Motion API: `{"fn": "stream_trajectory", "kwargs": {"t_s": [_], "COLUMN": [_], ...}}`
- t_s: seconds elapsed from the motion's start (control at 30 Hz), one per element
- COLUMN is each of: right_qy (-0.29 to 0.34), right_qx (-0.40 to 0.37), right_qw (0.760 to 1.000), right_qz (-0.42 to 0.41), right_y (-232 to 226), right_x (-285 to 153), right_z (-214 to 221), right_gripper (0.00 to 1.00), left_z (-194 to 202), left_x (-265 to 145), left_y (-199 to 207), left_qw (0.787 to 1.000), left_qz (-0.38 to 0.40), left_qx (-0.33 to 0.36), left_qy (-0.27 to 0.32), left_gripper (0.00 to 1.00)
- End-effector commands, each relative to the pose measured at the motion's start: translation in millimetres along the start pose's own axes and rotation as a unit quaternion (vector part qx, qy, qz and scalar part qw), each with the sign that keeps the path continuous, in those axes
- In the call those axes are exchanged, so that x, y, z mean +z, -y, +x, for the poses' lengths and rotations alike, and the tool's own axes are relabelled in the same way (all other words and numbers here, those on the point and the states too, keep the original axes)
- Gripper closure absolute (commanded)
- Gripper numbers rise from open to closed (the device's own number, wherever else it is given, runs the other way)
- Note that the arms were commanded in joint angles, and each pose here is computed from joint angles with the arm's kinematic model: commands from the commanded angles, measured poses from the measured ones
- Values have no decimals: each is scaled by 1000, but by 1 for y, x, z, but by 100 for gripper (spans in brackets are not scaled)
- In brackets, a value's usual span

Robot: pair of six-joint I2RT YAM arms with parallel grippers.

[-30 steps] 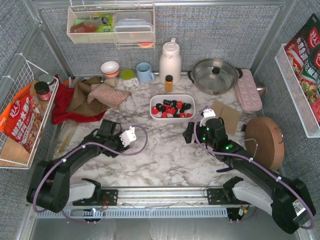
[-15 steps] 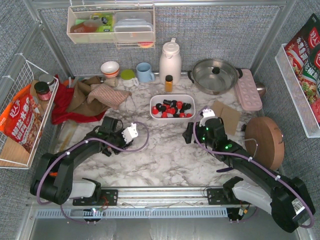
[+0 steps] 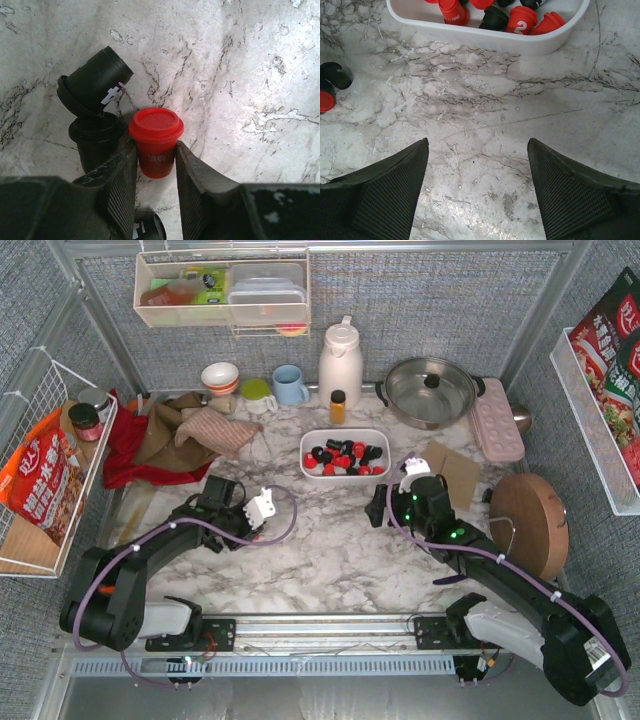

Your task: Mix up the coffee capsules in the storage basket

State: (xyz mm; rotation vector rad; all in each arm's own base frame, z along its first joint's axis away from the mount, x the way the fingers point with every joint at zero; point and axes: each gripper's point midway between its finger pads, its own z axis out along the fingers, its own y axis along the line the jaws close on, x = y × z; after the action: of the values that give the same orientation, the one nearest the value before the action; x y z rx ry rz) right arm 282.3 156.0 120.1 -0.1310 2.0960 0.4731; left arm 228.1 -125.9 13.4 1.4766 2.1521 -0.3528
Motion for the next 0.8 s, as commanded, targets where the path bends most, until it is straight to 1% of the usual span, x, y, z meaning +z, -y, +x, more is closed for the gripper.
{"fn": "stream_trajectory", "kwargs": {"t_s": [0.0,0.07,0.13,0.27,0.33,0.4,0.53,0.57,0.63,0.77], "right_qy": [16,16,17,19,18,16,10,4,1,-10], "right_qx": [1,2,4,15,20,23,38,44,50,45], "right_qw": [1000,1000,1000,999,998,997,990,988,984,978], "right_qz": [-6,-8,-10,-31,-51,-78,-133,-147,-171,-206], "right_y": [-4,-5,-6,-17,-27,-39,-66,-74,-87,-112], "right_x": [-1,-3,-4,-10,-14,-19,-28,-30,-34,-39], "right_z": [-10,-11,-13,-21,-29,-37,-53,-55,-64,-71], "right_gripper": [16,16,16,16,16,16,15,16,15,16], "left_z": [-11,-24,-45,-91,-116,-137,-176,-188,-204,-234], "left_x": [0,-6,-15,-43,-59,-75,-100,-108,-112,-111], "left_y": [2,-1,-5,-8,-5,-3,5,9,19,38], "left_qw": [1000,998,994,977,959,937,896,881,864,843], "left_qz": [3,-9,-22,-44,-56,-75,-95,-104,-112,-114], "left_qx": [-3,2,9,30,45,51,55,63,75,92], "left_qy": [30,60,103,208,275,337,431,457,486,518], "left_gripper": [65,67,69,69,69,73,76,76,76,78]}}
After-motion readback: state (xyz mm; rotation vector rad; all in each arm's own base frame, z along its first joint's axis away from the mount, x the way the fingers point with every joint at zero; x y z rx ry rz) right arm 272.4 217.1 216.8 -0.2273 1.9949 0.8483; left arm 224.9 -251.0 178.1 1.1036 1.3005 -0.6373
